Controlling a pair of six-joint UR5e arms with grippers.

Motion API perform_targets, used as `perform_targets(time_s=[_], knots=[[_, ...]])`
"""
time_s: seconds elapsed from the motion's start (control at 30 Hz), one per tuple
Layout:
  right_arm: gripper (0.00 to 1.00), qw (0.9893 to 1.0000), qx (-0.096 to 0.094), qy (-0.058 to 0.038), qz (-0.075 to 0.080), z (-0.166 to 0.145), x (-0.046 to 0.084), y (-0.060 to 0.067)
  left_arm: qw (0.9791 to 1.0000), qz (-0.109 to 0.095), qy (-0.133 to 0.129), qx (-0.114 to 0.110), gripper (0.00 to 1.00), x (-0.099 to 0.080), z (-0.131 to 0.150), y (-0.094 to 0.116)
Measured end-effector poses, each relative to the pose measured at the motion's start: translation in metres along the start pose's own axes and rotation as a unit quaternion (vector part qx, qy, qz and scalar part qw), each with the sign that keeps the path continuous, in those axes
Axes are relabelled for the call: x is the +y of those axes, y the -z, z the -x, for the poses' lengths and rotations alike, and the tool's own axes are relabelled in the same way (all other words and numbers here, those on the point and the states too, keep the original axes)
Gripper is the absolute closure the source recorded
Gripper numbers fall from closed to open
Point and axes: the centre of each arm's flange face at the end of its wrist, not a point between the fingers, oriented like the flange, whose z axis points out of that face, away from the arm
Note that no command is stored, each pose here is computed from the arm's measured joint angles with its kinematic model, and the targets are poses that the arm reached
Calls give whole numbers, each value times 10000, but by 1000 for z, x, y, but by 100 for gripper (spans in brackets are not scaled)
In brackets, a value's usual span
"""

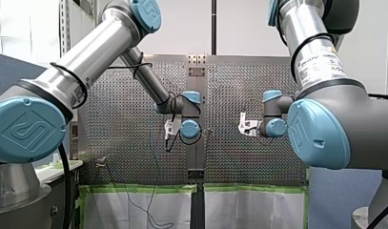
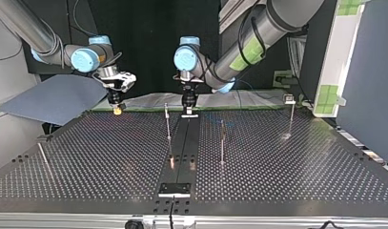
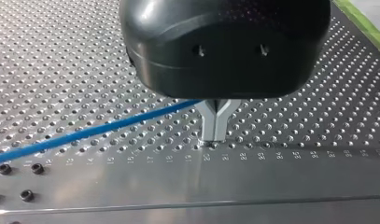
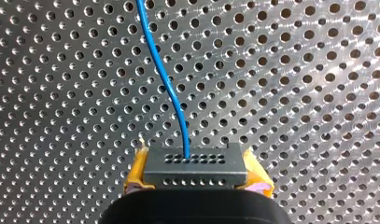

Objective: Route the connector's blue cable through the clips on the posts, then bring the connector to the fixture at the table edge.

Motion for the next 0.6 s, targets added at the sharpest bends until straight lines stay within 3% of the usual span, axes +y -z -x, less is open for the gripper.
perform_targets(time_s=[0.33, 0.6], knots=[[100, 10000, 1, -7, 17, 0, 2, 0, 9999, -28, -45, 149, 100, -5, -21, -8], [100, 10000, 40, -33, 64, -1, 9, -1, 10000, 17, 10, 89, 100, -7, -9, -22]])
